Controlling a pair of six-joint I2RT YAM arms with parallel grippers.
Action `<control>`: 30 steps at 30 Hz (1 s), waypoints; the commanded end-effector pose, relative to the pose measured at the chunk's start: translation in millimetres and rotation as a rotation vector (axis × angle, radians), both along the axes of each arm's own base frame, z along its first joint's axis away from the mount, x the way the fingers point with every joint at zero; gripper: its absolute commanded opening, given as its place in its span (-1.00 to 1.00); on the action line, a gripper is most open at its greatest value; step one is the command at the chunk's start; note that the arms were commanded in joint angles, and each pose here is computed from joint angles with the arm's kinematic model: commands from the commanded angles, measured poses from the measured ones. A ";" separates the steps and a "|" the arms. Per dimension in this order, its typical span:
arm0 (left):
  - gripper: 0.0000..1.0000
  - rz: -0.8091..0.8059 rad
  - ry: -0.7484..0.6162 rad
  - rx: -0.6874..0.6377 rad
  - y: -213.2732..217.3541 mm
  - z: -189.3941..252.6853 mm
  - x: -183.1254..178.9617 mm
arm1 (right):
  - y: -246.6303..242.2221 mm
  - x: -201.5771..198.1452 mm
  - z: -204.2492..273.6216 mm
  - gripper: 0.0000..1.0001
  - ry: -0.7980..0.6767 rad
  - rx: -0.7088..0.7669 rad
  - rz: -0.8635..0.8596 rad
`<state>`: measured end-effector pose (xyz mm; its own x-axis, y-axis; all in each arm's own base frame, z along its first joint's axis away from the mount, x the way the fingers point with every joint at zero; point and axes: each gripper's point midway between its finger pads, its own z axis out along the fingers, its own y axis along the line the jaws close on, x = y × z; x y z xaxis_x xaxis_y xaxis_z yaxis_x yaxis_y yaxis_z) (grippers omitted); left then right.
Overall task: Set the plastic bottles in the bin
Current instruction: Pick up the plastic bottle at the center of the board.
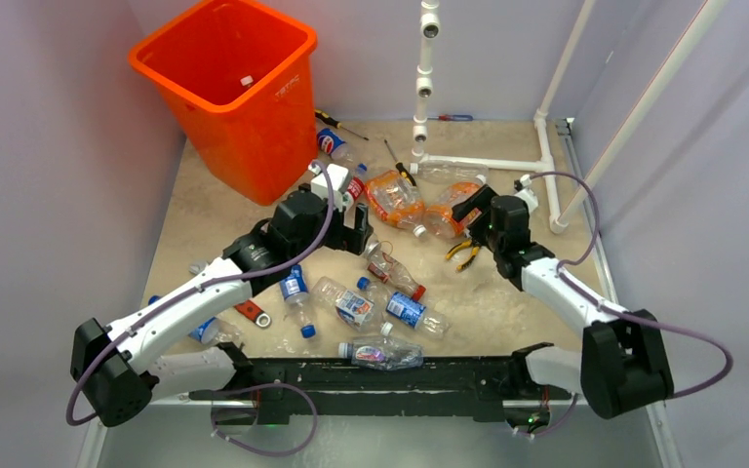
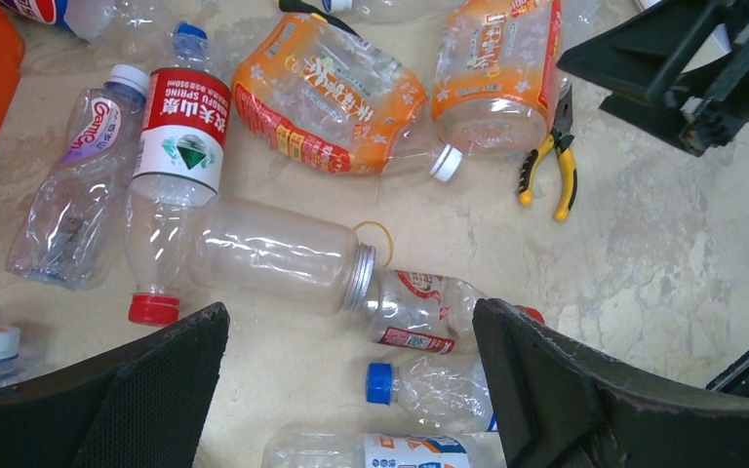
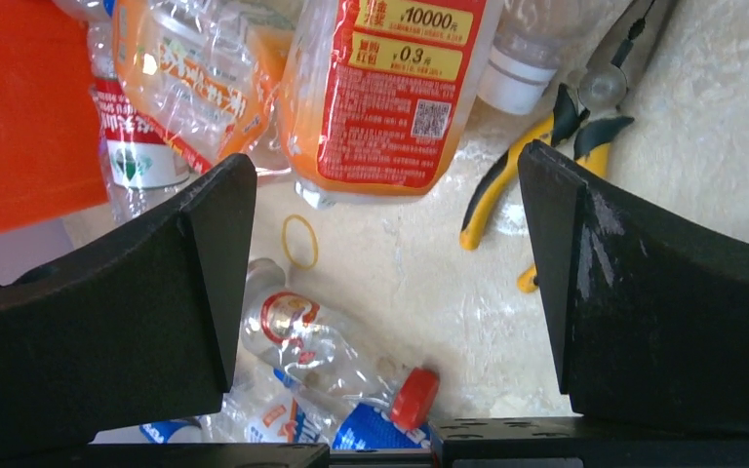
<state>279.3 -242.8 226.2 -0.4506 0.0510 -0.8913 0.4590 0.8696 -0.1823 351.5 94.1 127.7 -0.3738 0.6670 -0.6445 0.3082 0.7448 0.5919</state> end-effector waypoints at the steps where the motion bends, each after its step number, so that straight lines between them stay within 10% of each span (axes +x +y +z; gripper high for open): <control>1: 0.92 0.013 -0.050 -0.072 -2.9 24.2 4.0 | 11.5 26.6 22.3 0.98 -0.076 0.084 -0.001; 12: 0.91 0.046 -0.041 -0.071 1.4 25.8 5.6 | 19.6 55.3 -18.1 0.93 0.003 0.089 -0.016; 30: 0.92 0.058 -0.032 -0.055 2.0 19.1 8.9 | 26.8 43.2 35.0 0.21 -0.143 0.076 0.091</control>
